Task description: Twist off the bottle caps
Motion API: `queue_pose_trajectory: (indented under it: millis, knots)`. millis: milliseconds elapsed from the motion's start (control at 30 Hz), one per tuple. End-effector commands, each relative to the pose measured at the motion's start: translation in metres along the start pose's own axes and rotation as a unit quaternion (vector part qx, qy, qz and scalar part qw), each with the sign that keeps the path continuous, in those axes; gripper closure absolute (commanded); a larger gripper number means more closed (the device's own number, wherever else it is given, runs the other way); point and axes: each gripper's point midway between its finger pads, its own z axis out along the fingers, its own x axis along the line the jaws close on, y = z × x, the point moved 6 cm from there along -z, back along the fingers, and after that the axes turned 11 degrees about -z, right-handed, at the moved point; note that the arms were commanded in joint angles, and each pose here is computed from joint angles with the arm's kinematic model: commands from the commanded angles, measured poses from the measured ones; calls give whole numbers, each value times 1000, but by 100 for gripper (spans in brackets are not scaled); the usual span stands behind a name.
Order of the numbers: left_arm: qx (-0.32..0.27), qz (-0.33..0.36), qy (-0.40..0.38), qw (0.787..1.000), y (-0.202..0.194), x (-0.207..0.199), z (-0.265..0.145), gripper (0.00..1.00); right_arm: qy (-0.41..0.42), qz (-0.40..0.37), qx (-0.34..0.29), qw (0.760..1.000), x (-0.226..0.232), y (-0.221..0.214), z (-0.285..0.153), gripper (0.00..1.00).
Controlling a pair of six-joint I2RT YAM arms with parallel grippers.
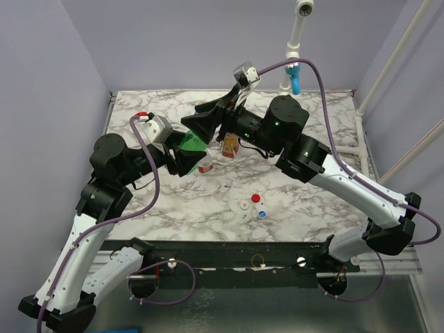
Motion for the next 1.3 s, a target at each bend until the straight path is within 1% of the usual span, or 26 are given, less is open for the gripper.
queue_pose_trajectory:
  millis: [0, 100, 267, 567, 667, 700, 733, 833, 967, 1067, 1133, 1167, 1233, 1267]
  knots:
    - [-35, 22, 28, 999, 15, 4, -2, 93, -37, 14, 7, 999, -6, -1, 5, 39]
    - [-40, 20, 30, 999, 15, 4, -3, 94, -48, 16, 13, 999, -9, -5, 6, 40]
    - [-46, 19, 39, 998, 16, 6, -3, 95, -50, 21, 18, 998, -9, -8, 7, 47]
    - [-44, 9, 30, 999, 14, 3, -3, 96, -33, 20, -12, 999, -5, 4, 3, 88]
    - [-43, -12, 9, 999, 18, -4, -2, 97, -11, 11, -18, 1000, 0, 9, 0, 97]
    - [-42, -21, -3, 999, 20, -8, -2, 97, 10, 4, -34, 999, 5, 16, -2, 99]
    - [-40, -34, -19, 998, 22, -14, -2, 97, 29, -1, -44, 999, 9, 20, -5, 99]
    - [-24, -73, -84, 993, 29, -35, -5, 99, 135, -26, -81, 987, 33, 32, -22, 99]
    - [10, -131, -176, 976, 38, -62, -10, 99, 265, -41, -99, 958, 62, 45, -44, 99]
    - [25, -151, -218, 964, 45, -75, -16, 100, 346, -43, -96, 932, 79, 49, -56, 99]
    - [27, -157, -229, 960, 50, -78, -18, 100, 379, -45, -92, 920, 85, 48, -60, 99]
    - [28, -157, -233, 959, 51, -80, -18, 100, 386, -45, -91, 917, 86, 49, -61, 99]
    - [28, -155, -235, 959, 51, -80, -18, 100, 384, -48, -86, 918, 85, 48, -62, 99]
    - [26, -152, -233, 960, 51, -79, -18, 100, 369, -48, -85, 924, 83, 49, -60, 98]
